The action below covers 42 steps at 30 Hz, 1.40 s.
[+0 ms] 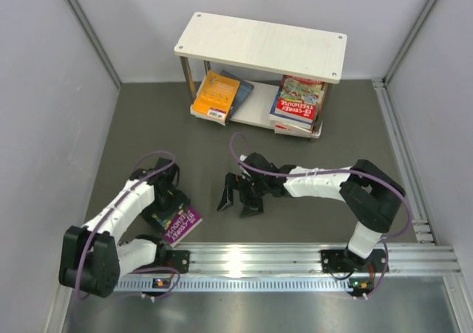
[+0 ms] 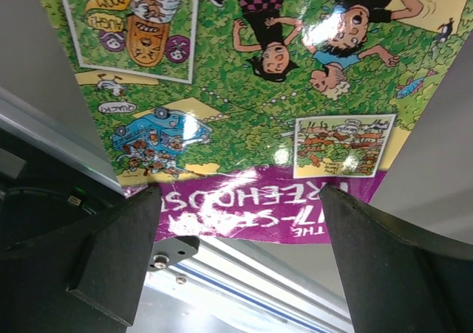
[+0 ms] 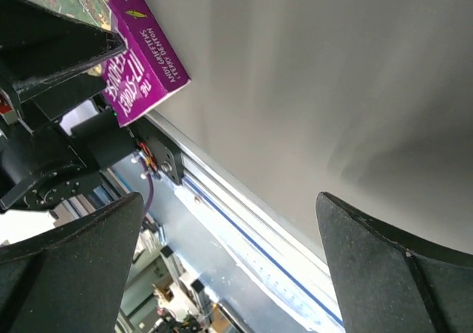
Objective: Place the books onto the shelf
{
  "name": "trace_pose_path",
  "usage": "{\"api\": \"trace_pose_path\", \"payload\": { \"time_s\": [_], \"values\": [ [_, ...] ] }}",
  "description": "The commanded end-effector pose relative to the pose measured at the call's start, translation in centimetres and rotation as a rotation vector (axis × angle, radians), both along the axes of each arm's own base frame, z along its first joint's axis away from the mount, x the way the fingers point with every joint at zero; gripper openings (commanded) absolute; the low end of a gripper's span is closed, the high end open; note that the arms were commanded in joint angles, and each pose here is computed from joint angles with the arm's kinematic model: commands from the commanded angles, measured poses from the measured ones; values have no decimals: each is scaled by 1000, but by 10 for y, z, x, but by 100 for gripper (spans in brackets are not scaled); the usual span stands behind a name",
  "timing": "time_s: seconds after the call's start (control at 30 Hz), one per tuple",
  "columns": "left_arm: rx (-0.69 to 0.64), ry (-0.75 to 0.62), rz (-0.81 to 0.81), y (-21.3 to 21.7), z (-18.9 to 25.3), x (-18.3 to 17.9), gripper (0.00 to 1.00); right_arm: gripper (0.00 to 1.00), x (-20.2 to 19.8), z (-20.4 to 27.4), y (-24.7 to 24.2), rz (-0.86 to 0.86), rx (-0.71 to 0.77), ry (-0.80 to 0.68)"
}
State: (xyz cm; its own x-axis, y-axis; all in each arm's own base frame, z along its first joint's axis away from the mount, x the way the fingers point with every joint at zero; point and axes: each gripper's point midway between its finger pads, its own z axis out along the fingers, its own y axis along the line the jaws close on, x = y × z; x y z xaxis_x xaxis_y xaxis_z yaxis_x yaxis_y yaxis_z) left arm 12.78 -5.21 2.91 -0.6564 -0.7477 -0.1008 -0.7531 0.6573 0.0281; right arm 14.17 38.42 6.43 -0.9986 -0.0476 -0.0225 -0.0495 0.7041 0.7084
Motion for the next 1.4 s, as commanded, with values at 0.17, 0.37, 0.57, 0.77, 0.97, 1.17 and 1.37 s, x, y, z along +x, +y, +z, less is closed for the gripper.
{"api": "trace_pose_path", "payload": {
  "time_s": [0.17,0.37,0.57,0.77,0.97,1.17,1.37],
  "values": [
    [61,-35,-72,-14,-41,44,84,100,35,11,32,43,64,-109],
    [93,-77,-192,-25,-32,70,80,99,70,-5,73,44,91,-121],
    [-115,-329,-356,-72,-8,112,80,98,77,-11,85,13,151,-79],
    [38,-483,-309,-44,81,134,85,98,63,-7,39,-28,144,-77],
    [106,-475,-178,11,111,145,88,98,48,6,9,-12,117,-105],
    [26,-225,40,66,45,132,89,98,53,20,-16,-9,92,-132],
    [36,-90,130,91,3,127,88,99,59,38,-53,-69,105,-166]
  ]
}}
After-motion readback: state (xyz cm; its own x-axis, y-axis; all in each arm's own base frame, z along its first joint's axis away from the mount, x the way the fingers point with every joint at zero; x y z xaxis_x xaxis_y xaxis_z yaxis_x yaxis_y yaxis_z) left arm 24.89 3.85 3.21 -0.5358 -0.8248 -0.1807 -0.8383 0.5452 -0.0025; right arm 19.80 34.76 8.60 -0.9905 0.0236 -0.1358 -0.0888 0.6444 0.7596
